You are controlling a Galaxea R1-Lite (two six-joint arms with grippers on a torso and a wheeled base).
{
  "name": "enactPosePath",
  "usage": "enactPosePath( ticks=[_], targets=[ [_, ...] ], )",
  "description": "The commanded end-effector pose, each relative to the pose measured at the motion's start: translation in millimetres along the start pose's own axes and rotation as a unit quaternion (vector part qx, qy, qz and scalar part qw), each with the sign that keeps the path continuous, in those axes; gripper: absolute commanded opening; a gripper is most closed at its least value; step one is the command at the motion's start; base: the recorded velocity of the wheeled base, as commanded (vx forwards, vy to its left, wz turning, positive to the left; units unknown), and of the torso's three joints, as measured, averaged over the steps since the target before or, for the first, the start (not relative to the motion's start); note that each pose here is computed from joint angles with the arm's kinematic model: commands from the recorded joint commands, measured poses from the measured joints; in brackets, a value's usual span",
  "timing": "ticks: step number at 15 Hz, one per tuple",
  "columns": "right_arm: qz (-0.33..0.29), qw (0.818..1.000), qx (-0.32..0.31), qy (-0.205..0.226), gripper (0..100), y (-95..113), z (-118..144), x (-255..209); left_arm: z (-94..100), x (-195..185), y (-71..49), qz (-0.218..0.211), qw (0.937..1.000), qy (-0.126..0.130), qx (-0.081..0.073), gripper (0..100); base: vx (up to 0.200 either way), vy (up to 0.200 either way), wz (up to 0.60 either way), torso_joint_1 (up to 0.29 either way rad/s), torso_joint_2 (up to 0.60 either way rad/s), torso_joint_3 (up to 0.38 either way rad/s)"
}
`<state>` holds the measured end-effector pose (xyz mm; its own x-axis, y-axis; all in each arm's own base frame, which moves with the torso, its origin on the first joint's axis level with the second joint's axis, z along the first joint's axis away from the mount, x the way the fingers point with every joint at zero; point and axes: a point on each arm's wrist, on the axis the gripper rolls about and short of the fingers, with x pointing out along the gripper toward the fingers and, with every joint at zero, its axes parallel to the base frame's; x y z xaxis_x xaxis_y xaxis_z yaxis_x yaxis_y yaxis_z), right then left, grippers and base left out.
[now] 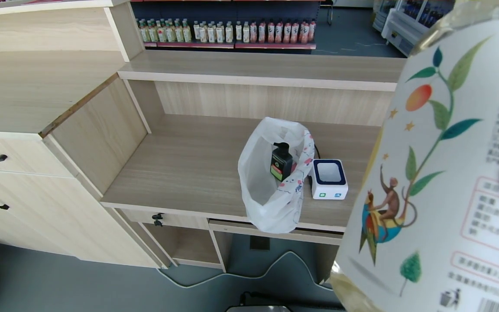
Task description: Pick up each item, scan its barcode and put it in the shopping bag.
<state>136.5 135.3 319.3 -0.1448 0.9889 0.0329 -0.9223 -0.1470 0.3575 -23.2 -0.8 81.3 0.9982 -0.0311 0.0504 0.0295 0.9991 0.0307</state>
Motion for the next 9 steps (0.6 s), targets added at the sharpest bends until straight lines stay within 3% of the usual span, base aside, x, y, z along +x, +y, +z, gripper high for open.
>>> enactPosePath(
  ticks=[1,4,6,7,9],
  targets=[
    [-0.007,1.0,-0.003,-0.004,0,5.3,-2.0,-6.8,-0.1,0.0,0.0,0.0,1.0,0.0,0.0,100,0.0,0.0,0.0,0.0,0.0,0.0],
    [-0.05,0.998,-0.023,-0.019,0,0.0,-1.8,-22.0,-0.1,0.0,0.0,0.0,1.0,0.0,0.0,100,0.0,0.0,0.0,0.0,0.0,0.0],
    [-0.135,0.986,-0.1,-0.025,0,-22.7,0.8,-45.6,-0.1,0.0,0.0,0.0,1.0,0.0,0.0,100,0.0,0.0,0.0,0.0,0.0,0.0],
    [-0.201,0.97,-0.136,-0.022,0,-38.4,0.5,-63.2,-0.1,0.0,0.0,0.0,1.0,0.0,0.0,100,0.0,0.0,0.0,0.0,0.0,0.0],
    [-0.318,0.914,-0.25,0.02,0,-73.4,-5.2,-99.7,-0.1,0.0,0.0,0.0,1.0,0.0,0.0,100,0.0,0.0,0.0,0.0,0.0,0.0]
  ],
)
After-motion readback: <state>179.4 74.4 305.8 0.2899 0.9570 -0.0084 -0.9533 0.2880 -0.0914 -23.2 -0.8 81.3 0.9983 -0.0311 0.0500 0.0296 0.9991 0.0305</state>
